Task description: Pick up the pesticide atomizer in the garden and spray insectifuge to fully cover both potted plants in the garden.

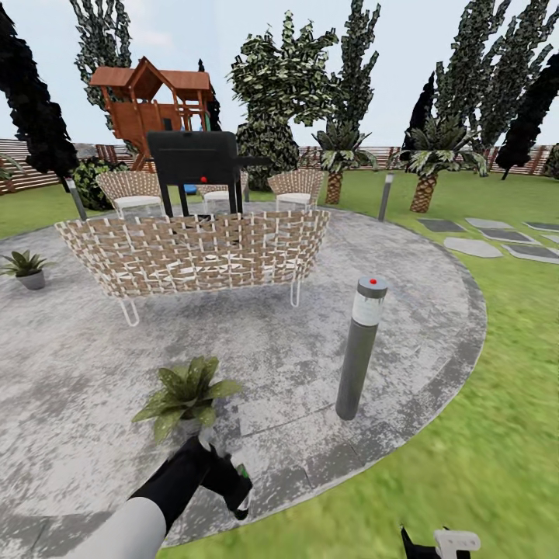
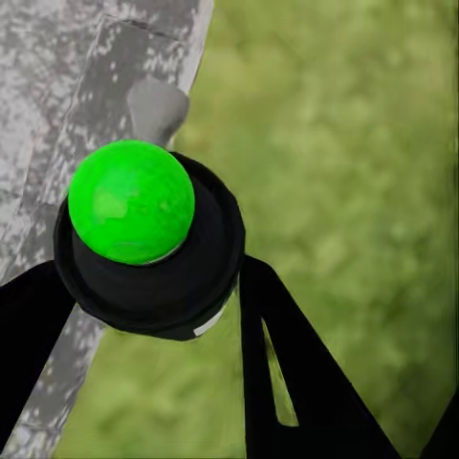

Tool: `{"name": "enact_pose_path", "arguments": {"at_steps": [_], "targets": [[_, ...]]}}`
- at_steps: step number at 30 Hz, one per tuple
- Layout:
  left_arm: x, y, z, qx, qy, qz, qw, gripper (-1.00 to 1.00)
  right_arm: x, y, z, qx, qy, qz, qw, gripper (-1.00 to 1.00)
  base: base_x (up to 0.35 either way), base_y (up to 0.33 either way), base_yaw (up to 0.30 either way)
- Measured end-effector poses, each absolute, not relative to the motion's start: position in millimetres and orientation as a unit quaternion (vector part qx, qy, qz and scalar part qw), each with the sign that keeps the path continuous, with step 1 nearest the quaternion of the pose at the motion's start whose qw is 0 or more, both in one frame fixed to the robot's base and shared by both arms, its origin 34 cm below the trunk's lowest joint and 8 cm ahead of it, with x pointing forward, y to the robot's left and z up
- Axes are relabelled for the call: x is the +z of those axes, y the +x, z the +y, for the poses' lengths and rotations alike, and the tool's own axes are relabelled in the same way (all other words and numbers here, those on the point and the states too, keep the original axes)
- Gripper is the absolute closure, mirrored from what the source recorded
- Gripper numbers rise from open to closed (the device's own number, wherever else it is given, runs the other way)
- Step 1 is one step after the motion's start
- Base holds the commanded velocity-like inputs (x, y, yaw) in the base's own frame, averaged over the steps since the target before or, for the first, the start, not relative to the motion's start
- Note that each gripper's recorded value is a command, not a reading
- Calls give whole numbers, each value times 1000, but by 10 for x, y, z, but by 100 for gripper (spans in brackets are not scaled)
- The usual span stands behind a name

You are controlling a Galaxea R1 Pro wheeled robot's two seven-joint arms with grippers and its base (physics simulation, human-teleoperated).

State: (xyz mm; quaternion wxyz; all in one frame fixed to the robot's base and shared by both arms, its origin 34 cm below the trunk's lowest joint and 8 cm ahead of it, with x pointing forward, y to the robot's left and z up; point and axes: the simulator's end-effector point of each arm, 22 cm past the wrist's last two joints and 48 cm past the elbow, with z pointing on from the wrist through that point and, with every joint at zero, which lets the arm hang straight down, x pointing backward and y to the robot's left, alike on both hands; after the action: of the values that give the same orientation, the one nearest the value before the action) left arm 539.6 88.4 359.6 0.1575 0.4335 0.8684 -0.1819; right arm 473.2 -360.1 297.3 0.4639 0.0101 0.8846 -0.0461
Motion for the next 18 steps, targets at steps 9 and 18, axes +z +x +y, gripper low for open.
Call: {"name": "enact_pose_path", "arguments": {"at_steps": [9, 18], "targets": [[3602, 5291, 643, -222, 434, 851, 197, 100, 2973, 4732, -3611, -47, 12, 885, 464, -100, -84, 57, 0], [3620, 5311, 644, -226, 429, 852, 201, 100, 2970, 4731, -3608, -47, 12, 885, 464, -100, -271, 198, -5]]}}
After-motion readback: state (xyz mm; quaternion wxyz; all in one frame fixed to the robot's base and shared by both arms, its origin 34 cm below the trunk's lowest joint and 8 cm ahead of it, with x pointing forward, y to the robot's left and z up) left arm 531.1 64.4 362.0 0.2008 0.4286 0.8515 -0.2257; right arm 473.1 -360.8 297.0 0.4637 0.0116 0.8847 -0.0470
